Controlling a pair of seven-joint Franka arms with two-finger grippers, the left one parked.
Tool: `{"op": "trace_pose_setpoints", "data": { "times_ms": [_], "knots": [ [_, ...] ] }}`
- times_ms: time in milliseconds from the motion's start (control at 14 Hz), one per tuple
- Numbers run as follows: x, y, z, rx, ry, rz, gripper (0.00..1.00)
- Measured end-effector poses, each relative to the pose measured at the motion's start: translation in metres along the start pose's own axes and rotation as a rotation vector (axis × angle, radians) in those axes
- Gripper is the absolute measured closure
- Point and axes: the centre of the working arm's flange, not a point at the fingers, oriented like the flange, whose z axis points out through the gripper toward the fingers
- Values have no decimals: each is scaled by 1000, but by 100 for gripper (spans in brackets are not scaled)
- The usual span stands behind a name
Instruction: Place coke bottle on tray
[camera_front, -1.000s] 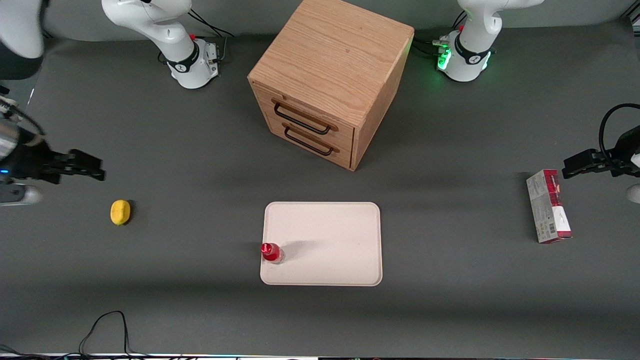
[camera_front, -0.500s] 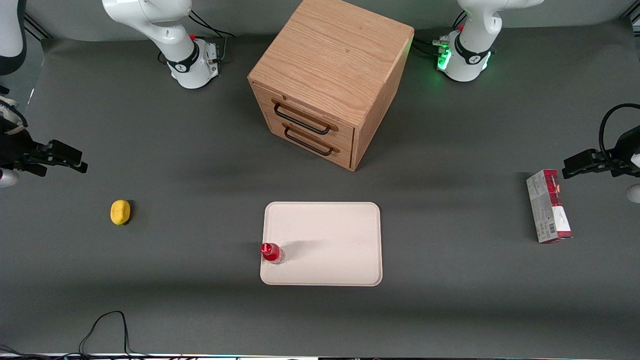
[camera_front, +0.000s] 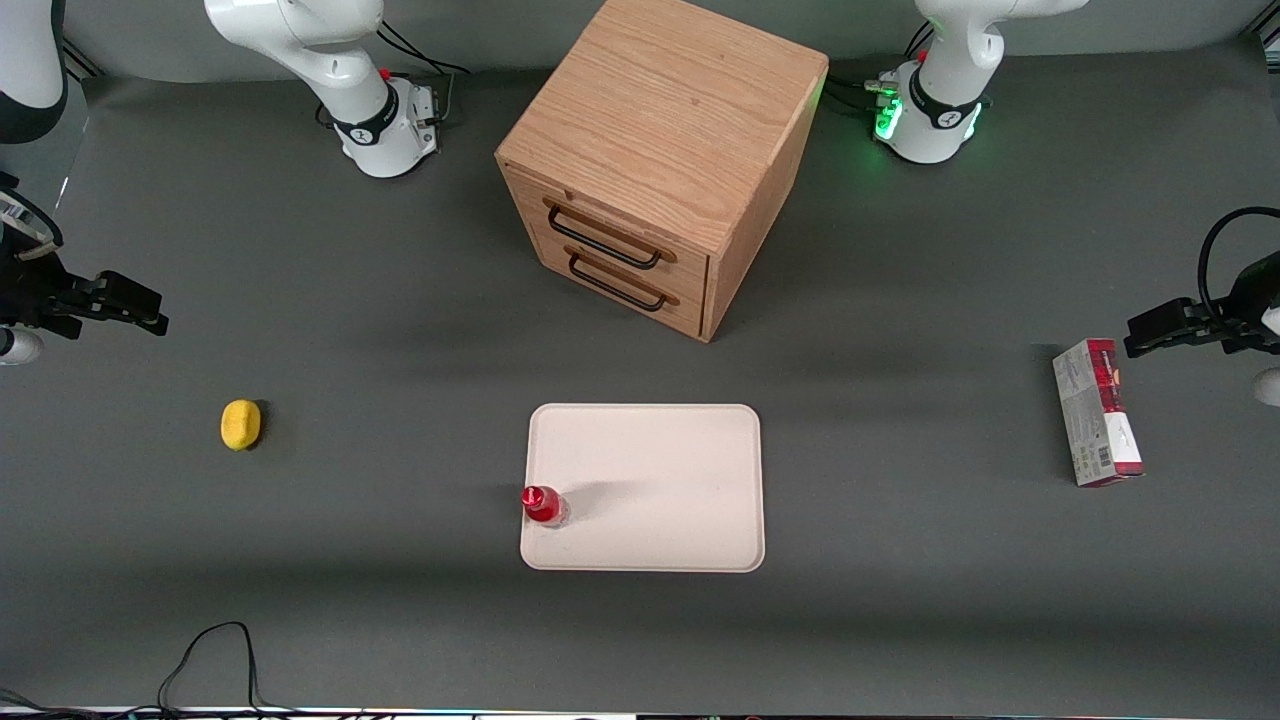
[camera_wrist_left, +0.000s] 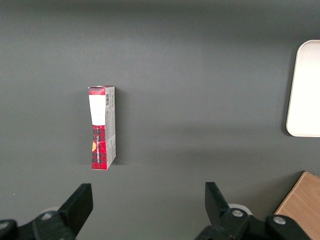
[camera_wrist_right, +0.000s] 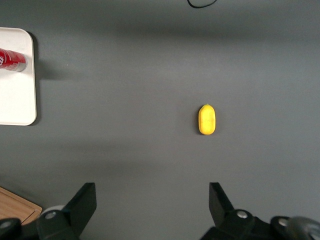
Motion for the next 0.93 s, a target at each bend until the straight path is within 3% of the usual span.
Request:
{"op": "trace_pose_setpoints", "data": {
  "times_ms": [429, 929],
  "knots": [
    [1, -6, -13, -1, 9, 1, 0],
    [-1, -6, -7, 24, -32, 9, 0]
  ]
}}
